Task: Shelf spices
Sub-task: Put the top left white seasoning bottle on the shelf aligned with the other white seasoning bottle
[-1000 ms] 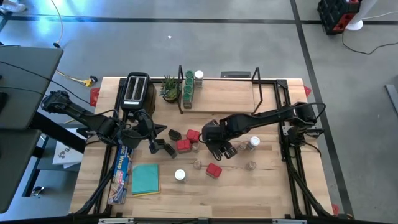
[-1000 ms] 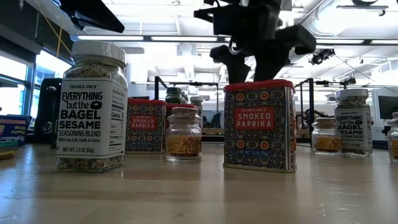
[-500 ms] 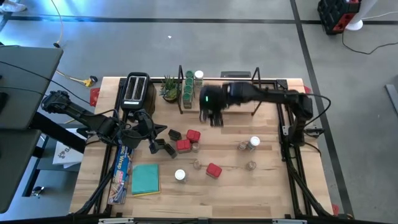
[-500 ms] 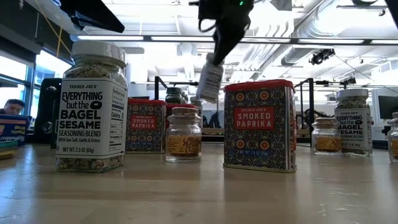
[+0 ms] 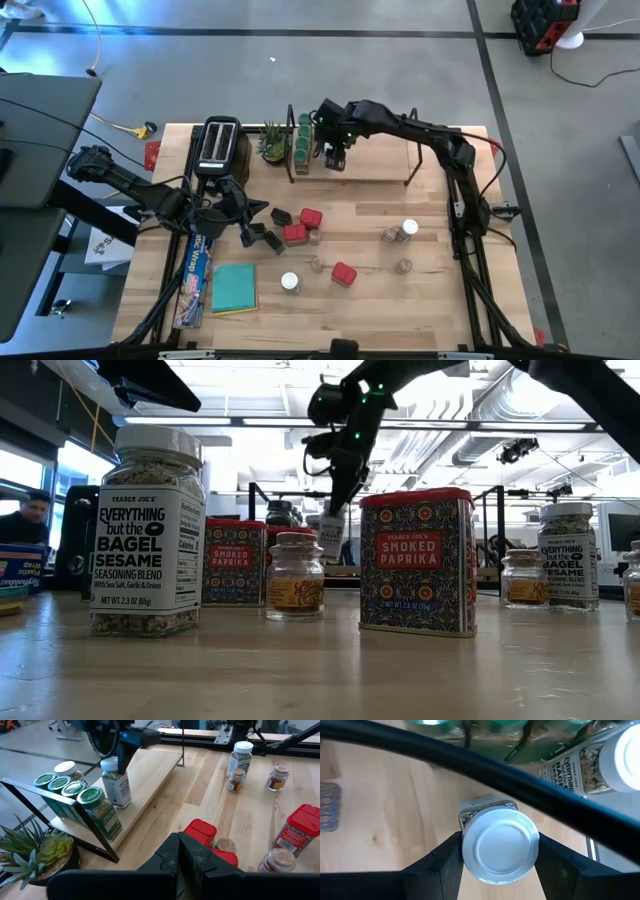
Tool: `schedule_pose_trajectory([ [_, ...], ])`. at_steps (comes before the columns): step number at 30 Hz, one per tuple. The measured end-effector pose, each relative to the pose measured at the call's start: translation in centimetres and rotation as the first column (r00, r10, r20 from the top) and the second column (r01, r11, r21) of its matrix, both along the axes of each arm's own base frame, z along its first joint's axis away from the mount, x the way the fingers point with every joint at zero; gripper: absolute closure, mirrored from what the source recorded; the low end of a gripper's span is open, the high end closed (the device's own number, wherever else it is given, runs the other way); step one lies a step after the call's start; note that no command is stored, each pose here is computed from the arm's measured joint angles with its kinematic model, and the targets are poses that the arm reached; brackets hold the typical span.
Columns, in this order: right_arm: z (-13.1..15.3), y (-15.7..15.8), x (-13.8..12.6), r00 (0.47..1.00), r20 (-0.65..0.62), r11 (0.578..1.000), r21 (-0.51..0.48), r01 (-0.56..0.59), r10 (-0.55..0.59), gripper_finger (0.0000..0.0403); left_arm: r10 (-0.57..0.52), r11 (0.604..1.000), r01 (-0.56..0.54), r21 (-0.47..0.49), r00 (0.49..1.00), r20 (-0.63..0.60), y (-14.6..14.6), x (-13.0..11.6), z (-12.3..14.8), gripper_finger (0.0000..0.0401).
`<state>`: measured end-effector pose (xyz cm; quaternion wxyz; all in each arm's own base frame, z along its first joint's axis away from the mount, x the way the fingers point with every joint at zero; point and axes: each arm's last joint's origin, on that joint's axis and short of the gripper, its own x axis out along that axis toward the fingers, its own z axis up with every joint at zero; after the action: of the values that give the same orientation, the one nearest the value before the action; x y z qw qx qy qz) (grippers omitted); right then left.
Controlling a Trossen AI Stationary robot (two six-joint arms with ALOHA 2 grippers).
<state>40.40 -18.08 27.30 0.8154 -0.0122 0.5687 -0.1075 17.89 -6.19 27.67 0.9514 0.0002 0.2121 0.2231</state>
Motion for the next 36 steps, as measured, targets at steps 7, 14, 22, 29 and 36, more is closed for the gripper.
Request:
schedule_pose_trajectory([
  [7,-0.3,-0.6,0.3,1.0,0.024,1.0,-0.024,0.011,-0.011,0.0173,0.0,1.0,0.0,0.001,1.0,-0.002,0.0,0.0,0.0,0.0398],
  [14,0.0,-0.7,0.7,0.998,0.062,0.999,-0.051,-0.001,0.004,0.014,0.0,1.0,0.0,0.001,1.0,-0.003,0.0,0.0,0.0,0.0398],
  [22,1.7,-0.4,0.0,0.996,0.094,0.997,-0.073,-0.007,0.013,0.0137,0.0,1.0,0.0,0.002,1.0,-0.005,0.0,0.0,0.0,0.0398],
  [29,5.1,2.3,-1.7,0.99,0.131,0.992,-0.116,-0.039,0.055,0.0143,-0.009,1.0,0.009,-0.002,1.0,-0.009,0.0,0.0,-0.1,0.0398],
  [36,0.7,6.4,-4.5,0.995,0.097,0.971,-0.24,-0.005,0.029,0.0189,-0.031,0.999,0.031,-0.01,0.999,-0.017,-0.2,-0.1,-0.1,0.0398],
])
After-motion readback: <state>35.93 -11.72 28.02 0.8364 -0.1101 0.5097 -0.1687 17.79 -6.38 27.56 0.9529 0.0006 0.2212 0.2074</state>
